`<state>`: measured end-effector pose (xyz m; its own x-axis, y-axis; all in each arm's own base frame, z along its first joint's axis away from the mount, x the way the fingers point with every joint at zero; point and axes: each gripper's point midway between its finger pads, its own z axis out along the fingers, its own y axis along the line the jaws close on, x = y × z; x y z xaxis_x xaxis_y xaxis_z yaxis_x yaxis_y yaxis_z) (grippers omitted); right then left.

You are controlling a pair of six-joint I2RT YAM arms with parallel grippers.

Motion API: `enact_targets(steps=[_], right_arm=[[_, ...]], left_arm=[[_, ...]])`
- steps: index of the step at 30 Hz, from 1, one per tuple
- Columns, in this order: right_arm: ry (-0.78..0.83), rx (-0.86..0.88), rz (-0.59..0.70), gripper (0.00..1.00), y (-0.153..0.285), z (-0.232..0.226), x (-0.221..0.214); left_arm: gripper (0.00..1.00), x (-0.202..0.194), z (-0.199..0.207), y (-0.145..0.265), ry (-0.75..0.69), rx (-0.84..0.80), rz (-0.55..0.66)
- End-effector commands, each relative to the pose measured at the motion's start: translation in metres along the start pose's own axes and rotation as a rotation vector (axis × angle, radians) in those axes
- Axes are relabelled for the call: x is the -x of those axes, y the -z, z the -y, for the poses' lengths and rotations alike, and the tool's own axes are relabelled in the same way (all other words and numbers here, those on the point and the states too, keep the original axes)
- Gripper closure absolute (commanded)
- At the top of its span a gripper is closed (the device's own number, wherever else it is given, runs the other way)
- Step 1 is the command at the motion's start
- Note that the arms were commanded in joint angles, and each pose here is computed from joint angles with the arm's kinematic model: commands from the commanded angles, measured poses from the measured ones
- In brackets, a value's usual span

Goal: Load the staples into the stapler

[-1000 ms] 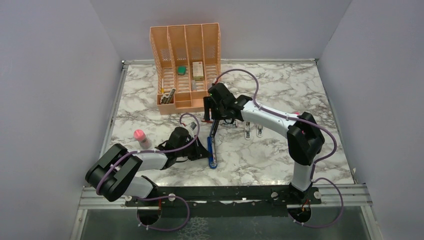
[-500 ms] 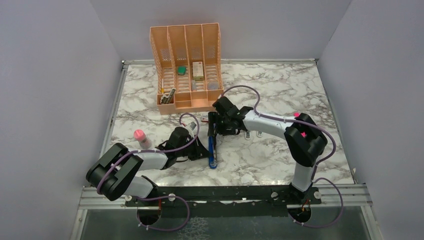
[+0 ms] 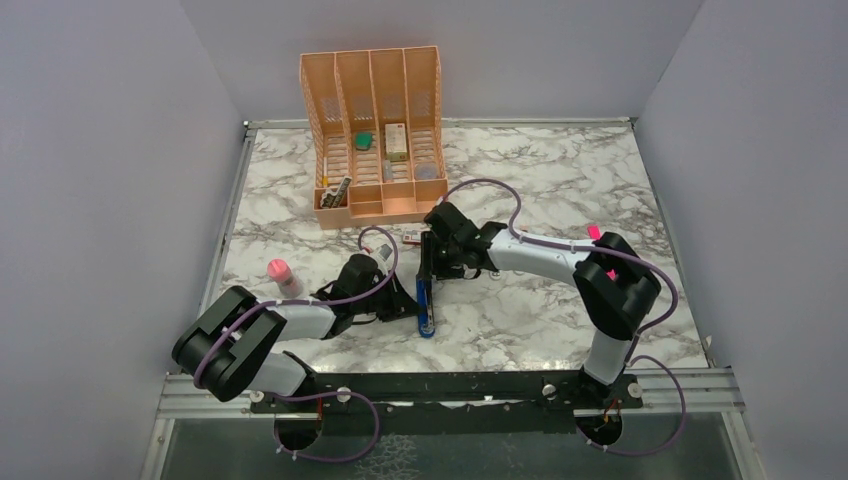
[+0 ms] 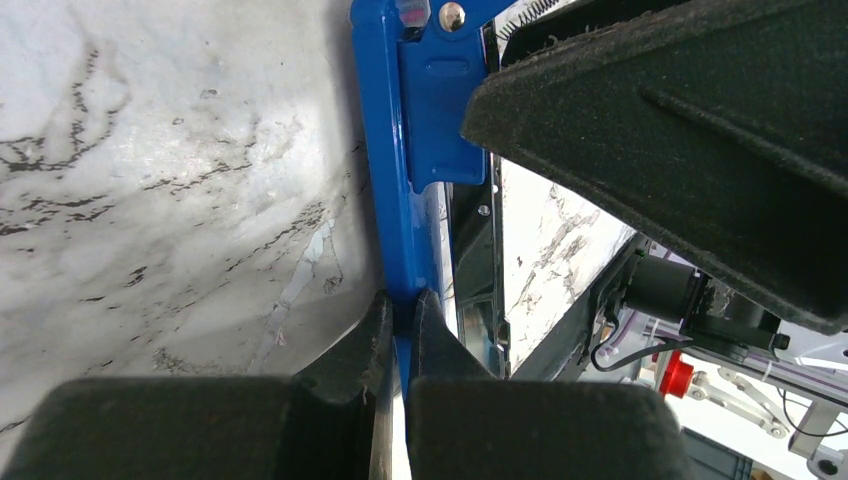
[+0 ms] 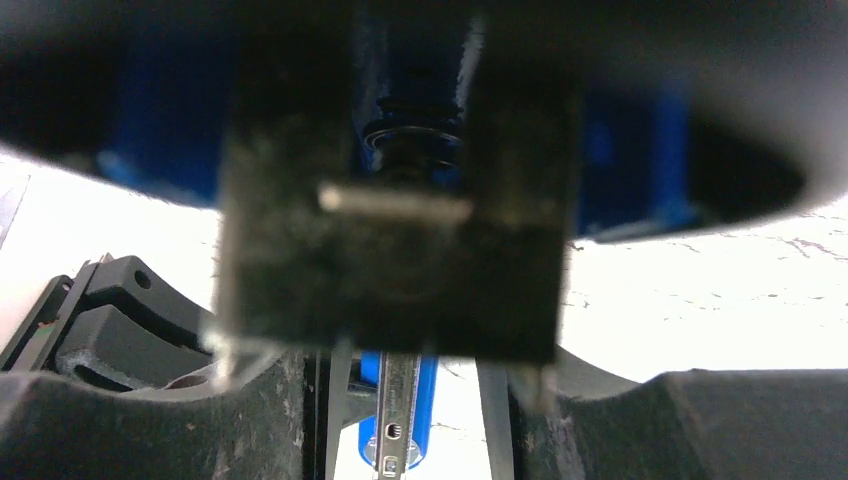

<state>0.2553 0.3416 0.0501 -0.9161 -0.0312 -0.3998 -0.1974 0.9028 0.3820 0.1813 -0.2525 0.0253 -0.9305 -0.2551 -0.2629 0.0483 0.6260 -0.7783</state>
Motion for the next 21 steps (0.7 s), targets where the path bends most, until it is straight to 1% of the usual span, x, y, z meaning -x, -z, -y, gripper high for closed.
enact_targets(steps=[1, 6, 9, 13, 17, 21], right_arm=[[0.003, 0.032, -0.002, 0.51, -0.006, -0.012, -0.002], [-0.001, 0.03, -0.005, 0.62, -0.012, -0.013, -0.006], [-0.001, 0.024, -0.005, 0.66, -0.015, -0.012, -0.008], [0.009, 0.014, -0.009, 0.66, -0.018, -0.012, -0.01], [0.038, 0.005, -0.016, 0.59, -0.02, -0.013, -0.015], [0.05, -0.029, -0.019, 0.58, -0.023, -0.009, -0.018]], left_arm=[[1.0, -0.025, -0.042, 0.005, 0.019, 0.161, -0.072], [1.0, -0.023, -0.04, 0.006, 0.014, 0.161, -0.067], [1.0, -0.022, -0.038, 0.006, 0.011, 0.158, -0.064], [0.98, -0.022, -0.038, 0.005, 0.009, 0.159, -0.07], [0.95, -0.021, -0.037, 0.005, 0.007, 0.159, -0.069], [0.95, -0.021, -0.037, 0.005, 0.009, 0.162, -0.07]])
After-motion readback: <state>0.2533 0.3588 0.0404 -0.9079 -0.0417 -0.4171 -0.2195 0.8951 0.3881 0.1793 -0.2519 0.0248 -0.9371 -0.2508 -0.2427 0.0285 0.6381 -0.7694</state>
